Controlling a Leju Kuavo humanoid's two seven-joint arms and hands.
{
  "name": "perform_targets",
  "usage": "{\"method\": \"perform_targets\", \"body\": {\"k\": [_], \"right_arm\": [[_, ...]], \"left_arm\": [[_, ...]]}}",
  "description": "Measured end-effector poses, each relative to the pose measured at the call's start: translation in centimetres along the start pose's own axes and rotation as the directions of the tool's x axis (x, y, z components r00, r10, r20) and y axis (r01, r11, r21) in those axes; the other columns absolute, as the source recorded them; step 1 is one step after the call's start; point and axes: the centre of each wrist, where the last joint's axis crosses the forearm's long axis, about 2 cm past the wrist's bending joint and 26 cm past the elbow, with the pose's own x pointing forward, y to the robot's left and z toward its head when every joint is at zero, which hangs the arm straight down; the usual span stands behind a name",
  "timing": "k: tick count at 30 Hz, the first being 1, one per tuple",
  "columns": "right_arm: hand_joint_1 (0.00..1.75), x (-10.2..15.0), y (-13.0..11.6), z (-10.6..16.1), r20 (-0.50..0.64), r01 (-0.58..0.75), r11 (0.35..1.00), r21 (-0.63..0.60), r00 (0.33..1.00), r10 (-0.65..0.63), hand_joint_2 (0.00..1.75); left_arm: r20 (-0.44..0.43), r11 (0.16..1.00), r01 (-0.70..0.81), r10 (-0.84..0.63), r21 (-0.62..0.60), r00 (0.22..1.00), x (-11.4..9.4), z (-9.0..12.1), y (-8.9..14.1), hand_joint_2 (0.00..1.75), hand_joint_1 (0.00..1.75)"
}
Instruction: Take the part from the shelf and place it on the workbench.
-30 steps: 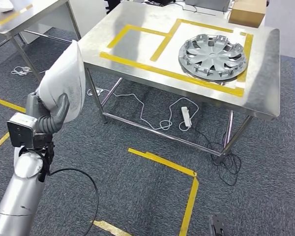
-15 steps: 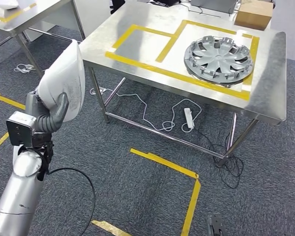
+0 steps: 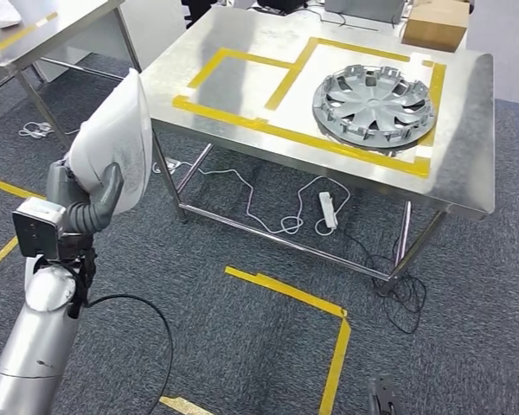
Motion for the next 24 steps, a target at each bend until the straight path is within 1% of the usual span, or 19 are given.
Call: {"method": "perform_targets", "body": {"k": [24], "right_arm": [[0.0,0.01,-0.01,0.0,0.002,-0.004,1.0,0.001,1.0,0.004,0.0]], "left_arm": [[-0.003,1.0,-0.004,0.004,-0.005,1.0,0.0,0.19,-0.1,1.75,1.75]]}}
